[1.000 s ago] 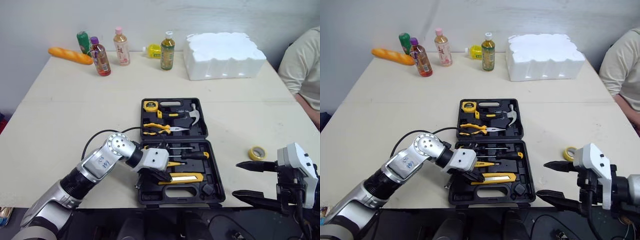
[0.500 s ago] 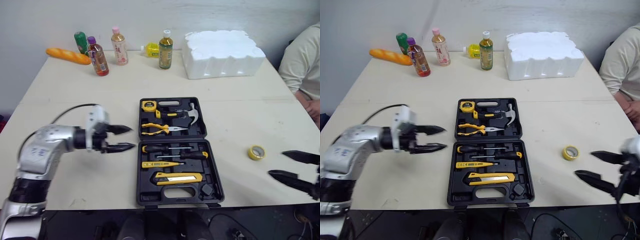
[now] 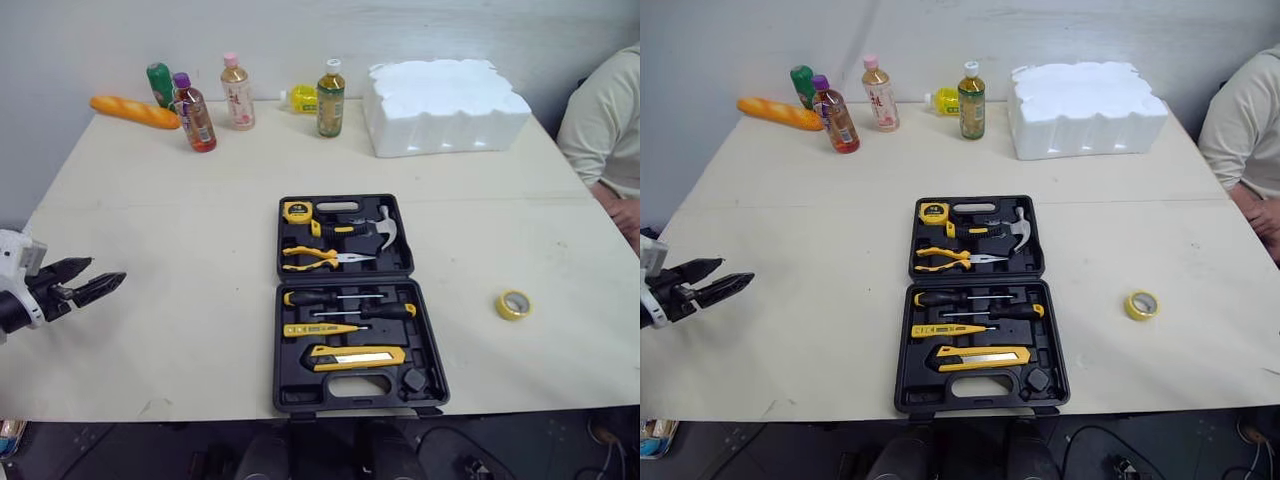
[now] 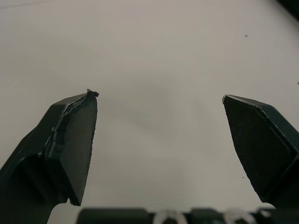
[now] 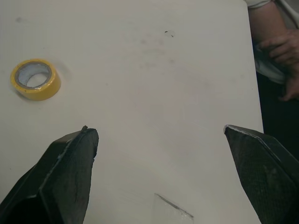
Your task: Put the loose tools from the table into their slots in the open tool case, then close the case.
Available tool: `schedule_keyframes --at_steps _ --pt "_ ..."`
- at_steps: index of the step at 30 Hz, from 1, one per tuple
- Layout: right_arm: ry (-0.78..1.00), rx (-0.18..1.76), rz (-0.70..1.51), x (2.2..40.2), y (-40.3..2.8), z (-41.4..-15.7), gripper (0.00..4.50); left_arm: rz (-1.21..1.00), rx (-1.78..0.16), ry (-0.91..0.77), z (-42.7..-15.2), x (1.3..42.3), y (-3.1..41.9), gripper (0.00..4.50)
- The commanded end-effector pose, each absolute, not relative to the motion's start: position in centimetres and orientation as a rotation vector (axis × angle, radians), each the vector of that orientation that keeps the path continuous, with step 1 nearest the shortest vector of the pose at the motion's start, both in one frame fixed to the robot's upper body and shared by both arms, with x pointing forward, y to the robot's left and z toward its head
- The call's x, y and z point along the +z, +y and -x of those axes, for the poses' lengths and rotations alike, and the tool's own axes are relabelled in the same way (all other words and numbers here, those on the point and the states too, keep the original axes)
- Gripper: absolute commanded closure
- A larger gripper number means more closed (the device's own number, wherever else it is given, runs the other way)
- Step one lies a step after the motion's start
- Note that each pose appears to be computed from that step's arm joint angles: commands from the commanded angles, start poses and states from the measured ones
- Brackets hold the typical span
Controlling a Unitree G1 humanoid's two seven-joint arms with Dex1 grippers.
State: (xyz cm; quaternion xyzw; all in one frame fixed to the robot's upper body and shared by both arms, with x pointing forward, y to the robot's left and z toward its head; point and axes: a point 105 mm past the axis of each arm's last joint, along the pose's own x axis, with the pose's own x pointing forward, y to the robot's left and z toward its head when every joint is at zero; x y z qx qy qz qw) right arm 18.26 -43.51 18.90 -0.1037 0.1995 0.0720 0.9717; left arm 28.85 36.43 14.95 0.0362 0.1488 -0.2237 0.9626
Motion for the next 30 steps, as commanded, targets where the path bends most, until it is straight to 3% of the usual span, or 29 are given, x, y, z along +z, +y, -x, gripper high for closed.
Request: schedule_keyframes --at_steps 1,6,11,15,19,22,25,30 --pt "0.355 0.245 0.281 21.6 -41.4 -20.1 0.00 -0.137 -0.667 0.199 -29.3 18.3 31.8 0.02" --pt "0.485 0.531 0.440 22.0 -36.4 -22.0 0.00 -0.153 -1.064 0.135 -28.7 21.8 22.1 0.02" --pt "0.623 0.769 0.567 21.1 -32.9 -22.9 0.00 -0.234 -1.440 0.092 -25.9 22.9 14.6 0.02" --pt "0.687 0.842 0.757 19.1 -32.1 -24.8 0.00 -0.260 -1.589 0.035 -25.2 23.0 9.9 0.02" --pt "0.698 0.869 0.724 17.5 -31.0 -26.6 0.00 -0.292 -1.691 -0.025 -24.2 22.9 7.3 0.02" --pt "0.713 0.869 0.719 16.7 -30.9 -27.2 0.81 -0.289 -1.707 -0.035 -24.2 22.6 6.8 0.00" --pt "0.740 0.893 0.719 16.0 -30.6 -27.4 2.31 -0.305 -1.722 -0.061 -24.2 22.4 6.1 0.00" --pt "0.751 0.908 0.729 15.7 -30.1 -27.8 2.31 -0.300 -1.714 -0.086 -24.5 22.4 5.8 0.00"
